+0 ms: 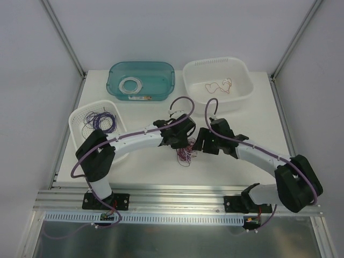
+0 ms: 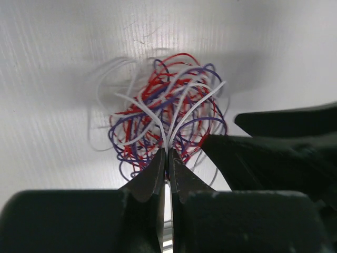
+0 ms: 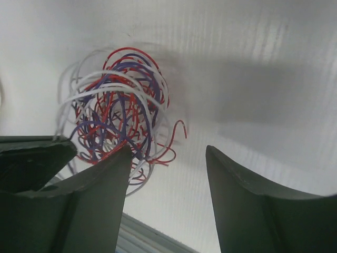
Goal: Untangle the cables
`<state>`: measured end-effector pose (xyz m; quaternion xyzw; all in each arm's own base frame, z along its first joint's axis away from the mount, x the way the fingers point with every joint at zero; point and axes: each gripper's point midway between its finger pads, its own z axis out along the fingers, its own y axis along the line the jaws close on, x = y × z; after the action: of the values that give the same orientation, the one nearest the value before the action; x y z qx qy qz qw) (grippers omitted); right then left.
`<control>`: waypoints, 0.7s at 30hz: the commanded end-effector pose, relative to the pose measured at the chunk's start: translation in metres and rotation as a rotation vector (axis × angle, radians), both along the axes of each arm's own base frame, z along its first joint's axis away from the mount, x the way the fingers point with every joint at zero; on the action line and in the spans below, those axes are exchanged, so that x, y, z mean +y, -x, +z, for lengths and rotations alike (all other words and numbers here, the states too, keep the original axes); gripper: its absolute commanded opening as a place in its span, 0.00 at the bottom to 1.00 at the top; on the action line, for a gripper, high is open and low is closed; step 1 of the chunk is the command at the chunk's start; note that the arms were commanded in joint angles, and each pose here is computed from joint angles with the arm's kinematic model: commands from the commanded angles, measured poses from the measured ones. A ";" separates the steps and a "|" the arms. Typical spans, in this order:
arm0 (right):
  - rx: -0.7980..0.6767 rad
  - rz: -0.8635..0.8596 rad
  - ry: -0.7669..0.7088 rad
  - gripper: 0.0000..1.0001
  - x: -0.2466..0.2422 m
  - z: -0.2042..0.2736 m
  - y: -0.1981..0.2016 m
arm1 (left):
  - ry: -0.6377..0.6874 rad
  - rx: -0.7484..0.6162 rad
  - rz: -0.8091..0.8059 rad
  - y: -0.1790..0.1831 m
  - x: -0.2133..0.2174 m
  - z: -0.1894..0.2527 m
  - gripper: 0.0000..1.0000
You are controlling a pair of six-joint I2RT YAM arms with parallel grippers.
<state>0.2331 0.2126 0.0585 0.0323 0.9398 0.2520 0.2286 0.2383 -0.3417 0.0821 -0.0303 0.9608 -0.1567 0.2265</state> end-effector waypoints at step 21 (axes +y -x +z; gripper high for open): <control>-0.185 -0.243 0.289 0.01 -0.100 0.096 -0.032 | 0.128 -0.300 -0.081 -0.039 0.130 0.113 0.00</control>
<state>0.2753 0.2054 0.1606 0.0646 0.8982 0.2727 0.3388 0.2705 -0.2572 0.1836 0.0045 0.9078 -0.2856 0.3071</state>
